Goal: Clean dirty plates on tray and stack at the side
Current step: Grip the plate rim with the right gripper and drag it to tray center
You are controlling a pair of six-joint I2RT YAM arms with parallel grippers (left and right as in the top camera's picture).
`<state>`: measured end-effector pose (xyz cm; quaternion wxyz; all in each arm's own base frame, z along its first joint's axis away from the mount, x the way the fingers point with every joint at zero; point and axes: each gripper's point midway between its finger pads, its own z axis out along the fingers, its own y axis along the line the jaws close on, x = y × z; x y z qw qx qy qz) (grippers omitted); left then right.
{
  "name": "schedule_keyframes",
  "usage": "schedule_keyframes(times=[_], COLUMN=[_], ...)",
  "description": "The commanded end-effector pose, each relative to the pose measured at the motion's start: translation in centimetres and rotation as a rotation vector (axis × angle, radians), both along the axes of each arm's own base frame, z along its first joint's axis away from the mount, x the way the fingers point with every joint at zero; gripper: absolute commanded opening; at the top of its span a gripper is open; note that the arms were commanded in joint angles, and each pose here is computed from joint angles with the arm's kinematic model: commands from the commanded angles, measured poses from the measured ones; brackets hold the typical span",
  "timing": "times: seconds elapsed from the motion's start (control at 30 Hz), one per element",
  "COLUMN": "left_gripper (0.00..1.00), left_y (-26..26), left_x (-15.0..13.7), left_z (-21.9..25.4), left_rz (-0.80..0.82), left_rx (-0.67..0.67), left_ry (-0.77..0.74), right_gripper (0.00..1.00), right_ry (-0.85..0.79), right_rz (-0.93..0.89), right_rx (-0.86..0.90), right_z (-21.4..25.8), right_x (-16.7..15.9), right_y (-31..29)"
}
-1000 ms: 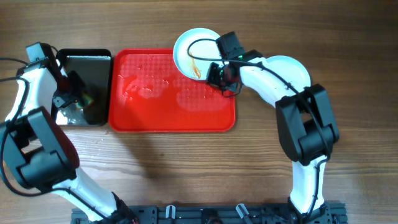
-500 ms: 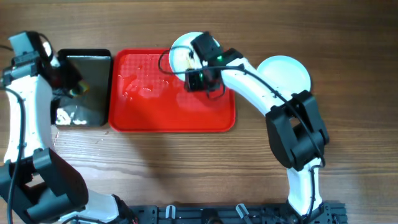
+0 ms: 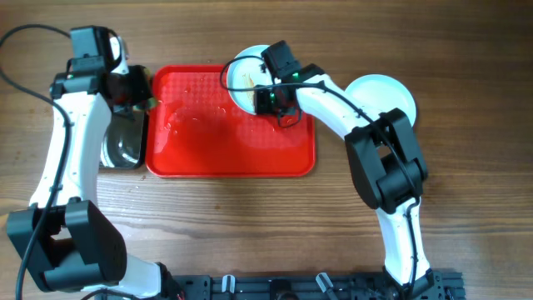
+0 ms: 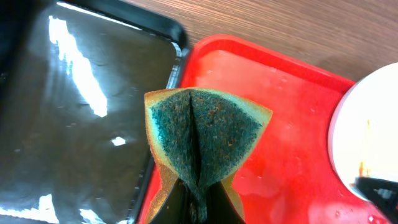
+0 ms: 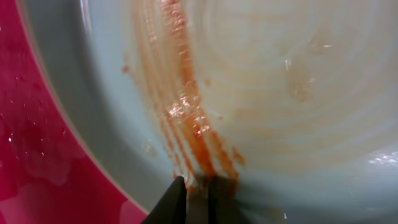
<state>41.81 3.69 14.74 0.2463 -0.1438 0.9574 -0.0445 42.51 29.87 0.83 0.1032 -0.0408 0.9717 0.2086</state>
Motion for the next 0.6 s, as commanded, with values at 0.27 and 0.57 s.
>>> schedule_keyframes(times=[0.27,0.57], left_gripper=[0.04,0.04], left_y=[-0.6,-0.7], left_x=[0.8,1.1], left_z=[1.6,1.7], left_rz=[-0.027,-0.032], left_rx=[0.003,0.003], left_ry=[-0.055,-0.067], right_gripper=[0.07,0.50], right_ry=[0.166,-0.008], right_rz=[0.240,0.108], right_rx=[0.118,0.149], right_z=[-0.2,6.7], right_x=[-6.8,-0.7], right_y=[4.8,0.5])
